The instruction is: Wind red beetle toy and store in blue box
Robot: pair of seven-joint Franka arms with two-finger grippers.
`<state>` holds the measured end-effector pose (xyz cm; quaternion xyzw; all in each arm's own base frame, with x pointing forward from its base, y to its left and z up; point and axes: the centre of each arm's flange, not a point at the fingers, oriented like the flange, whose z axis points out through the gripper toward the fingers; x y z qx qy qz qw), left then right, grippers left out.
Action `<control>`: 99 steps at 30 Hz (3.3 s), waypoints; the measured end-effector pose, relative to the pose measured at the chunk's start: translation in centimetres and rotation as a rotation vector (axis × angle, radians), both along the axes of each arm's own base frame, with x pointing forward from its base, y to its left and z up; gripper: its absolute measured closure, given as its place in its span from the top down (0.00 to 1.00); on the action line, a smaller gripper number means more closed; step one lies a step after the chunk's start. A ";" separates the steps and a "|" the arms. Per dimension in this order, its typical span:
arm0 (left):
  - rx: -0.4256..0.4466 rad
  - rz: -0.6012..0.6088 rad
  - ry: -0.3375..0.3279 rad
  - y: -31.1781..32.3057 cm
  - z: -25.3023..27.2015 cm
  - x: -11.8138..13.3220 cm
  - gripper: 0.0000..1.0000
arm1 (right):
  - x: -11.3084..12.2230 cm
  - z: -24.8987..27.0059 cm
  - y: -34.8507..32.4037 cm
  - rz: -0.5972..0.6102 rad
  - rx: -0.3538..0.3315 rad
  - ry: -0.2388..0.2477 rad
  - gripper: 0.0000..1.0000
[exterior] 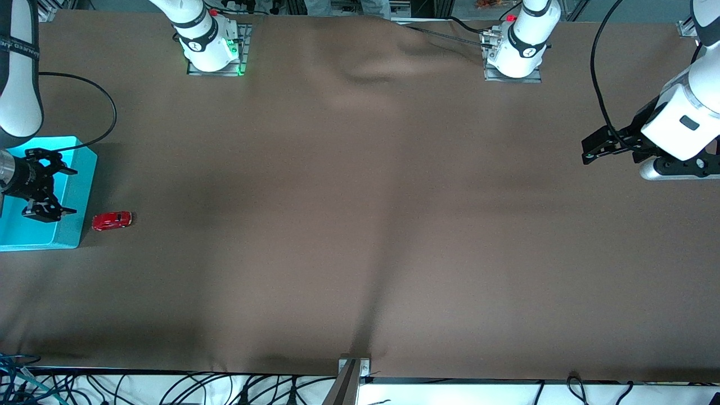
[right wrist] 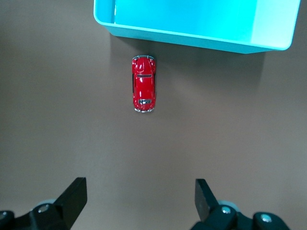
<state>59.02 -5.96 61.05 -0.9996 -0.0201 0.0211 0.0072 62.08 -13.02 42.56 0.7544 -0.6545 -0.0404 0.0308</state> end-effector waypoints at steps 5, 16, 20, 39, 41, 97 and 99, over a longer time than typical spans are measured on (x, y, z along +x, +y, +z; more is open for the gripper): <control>-0.002 0.005 0.009 1.3 -0.4 0.1 1.00 | -0.7 -2.2 -1.8 -0.023 -0.019 -0.009 1.00; -0.003 0.004 0.023 1.5 -1.2 0.4 1.00 | -3.2 -8.9 -4.6 -0.070 -0.044 -0.009 1.00; -0.002 0.005 0.037 1.5 -2.0 0.8 1.00 | -3.9 -11.0 -4.6 -0.072 -0.049 -0.010 1.00; -0.035 -0.035 0.050 2.3 -2.7 1.1 1.00 | -3.7 -18.7 -5.9 -0.069 -0.108 -0.037 1.00; -0.035 -0.036 0.049 2.6 -2.7 1.2 1.00 | -3.5 -19.1 -6.1 -0.069 -0.113 -0.041 1.00; -0.034 -0.022 0.080 4.1 -4.8 2.0 1.00 | -0.5 -24.3 -6.4 -0.083 -0.114 -0.075 0.50; -0.034 -0.019 0.079 4.2 -4.8 2.0 1.00 | -0.4 -24.3 -6.2 -0.081 -0.111 -0.076 0.50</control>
